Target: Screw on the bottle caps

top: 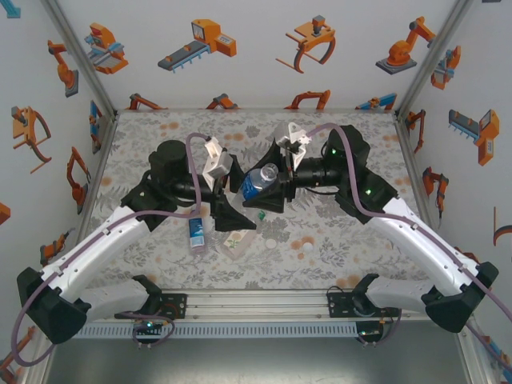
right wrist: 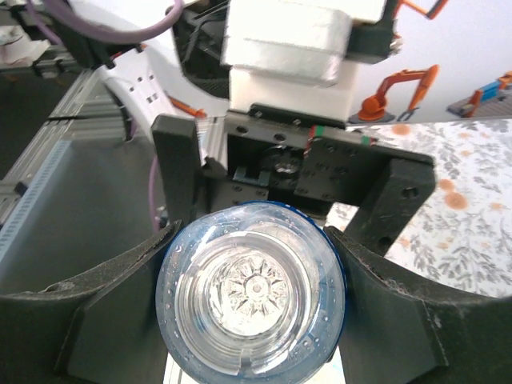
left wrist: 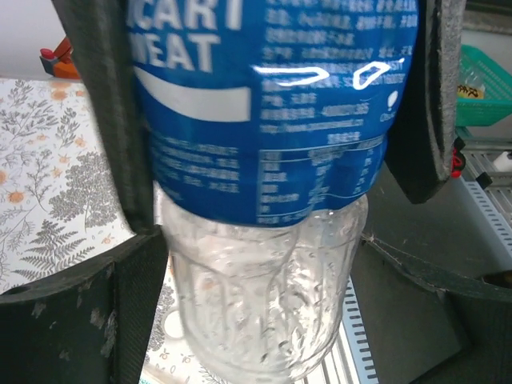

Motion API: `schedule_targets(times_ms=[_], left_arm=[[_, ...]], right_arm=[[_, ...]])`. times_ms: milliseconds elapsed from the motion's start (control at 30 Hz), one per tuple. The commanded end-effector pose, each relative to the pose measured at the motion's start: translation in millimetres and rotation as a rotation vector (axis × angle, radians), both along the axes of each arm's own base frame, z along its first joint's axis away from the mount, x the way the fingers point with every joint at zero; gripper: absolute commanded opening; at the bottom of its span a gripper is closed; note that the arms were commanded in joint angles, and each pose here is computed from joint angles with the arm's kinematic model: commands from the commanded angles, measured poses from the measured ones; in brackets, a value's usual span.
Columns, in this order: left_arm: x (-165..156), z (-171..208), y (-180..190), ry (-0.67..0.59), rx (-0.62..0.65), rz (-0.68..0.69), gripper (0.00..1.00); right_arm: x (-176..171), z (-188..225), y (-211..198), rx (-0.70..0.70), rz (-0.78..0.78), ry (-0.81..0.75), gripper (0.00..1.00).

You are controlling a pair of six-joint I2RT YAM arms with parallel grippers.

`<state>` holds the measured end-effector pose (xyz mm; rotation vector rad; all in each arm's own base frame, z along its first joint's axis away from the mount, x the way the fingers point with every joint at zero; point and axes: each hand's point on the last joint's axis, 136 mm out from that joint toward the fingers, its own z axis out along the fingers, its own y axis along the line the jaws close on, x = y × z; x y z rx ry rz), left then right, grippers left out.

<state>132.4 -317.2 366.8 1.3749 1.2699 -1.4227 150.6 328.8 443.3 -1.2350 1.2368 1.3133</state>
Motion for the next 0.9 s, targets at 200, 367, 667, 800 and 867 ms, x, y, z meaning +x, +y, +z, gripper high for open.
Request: schedule_targets(times_ms=[200, 367, 667, 800, 867], left_arm=[[11.3, 20.3, -5.6, -0.080, -0.070, 0.107, 0.75], [9.4, 18.7, -4.2, -0.083, -0.073, 0.106, 0.71], [4.4, 17.7, -1.7, -0.093, -0.075, 0.088, 0.64], [2.1, 18.0, -2.5, -0.091, -0.073, 0.068, 0.61], [2.2, 16.5, -3.2, -0.091, -0.071, 0.063, 0.64]], right_arm=[[15.1, -0.5, 3.6, -0.028, -0.119, -0.004, 0.00], [7.1, -0.9, 6.8, -0.014, -0.075, -0.022, 0.00], [6.7, 3.1, 6.6, -0.009, -0.079, -0.025, 0.00], [7.1, 4.1, 6.8, -0.007, -0.081, -0.024, 0.00], [8.1, 4.9, 6.6, -0.006, -0.088, -0.024, 0.00]])
